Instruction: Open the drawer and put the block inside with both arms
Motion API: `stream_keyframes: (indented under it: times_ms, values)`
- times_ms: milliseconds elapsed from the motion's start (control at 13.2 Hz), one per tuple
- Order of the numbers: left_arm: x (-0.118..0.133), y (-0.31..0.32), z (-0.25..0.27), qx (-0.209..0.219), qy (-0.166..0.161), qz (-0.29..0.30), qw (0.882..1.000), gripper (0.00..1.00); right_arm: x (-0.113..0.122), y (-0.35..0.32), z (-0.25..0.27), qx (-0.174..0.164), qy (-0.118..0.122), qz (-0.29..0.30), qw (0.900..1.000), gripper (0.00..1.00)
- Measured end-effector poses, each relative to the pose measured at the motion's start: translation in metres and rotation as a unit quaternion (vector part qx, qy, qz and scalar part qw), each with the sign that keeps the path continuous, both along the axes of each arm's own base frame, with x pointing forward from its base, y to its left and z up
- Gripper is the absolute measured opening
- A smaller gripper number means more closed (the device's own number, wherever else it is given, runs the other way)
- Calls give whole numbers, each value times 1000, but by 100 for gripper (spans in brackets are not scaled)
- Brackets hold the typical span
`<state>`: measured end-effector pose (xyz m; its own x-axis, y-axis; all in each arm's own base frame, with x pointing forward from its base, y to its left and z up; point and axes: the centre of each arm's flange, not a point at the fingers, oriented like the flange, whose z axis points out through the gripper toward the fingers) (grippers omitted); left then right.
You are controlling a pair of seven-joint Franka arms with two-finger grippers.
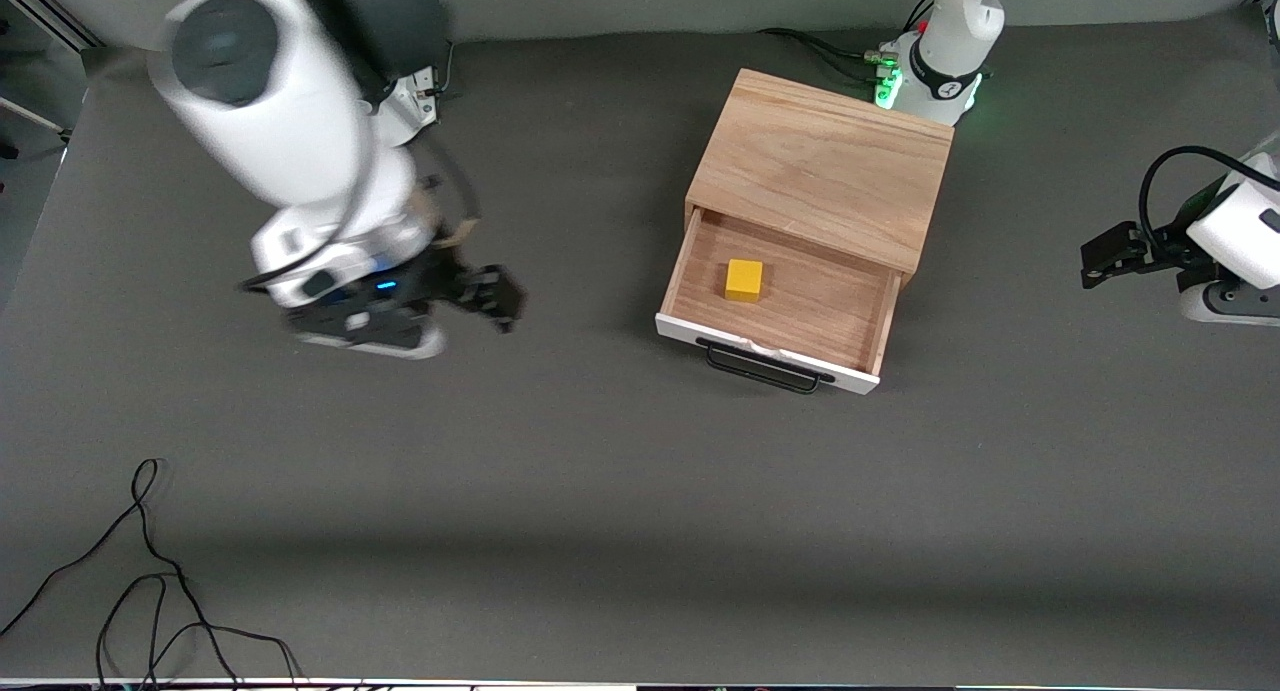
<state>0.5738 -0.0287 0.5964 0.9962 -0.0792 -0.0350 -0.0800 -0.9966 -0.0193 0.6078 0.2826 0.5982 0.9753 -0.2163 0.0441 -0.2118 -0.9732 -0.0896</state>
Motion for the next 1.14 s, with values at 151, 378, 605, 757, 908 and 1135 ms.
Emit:
stream_keyframes:
  times_ms: [151,378,605,757,908,1135]
  values:
    - [0,-1,-1,0,1,1,1000,100,8,-67,9,-2,0,7,1000,100]
    - [0,-1,-1,0,1,1,1000,100,4,-148,11,-13,8,-3,1000,100]
    - [-1,-1,0,0,1,1,1000,100,-11,-202,7,-21,20,11,1000,100]
    - [-1,-1,1,0,0,1,1000,100,-20,-223,1,-24,16,20,999,100]
    - [-2,-1,2,0,-1,1,1000,100,-23,-234,-10,-27,17,42,999,100]
    - [-4,-1,6,-1,-4,3,1000,100,-23,-243,-25,-28,27,59,997,100]
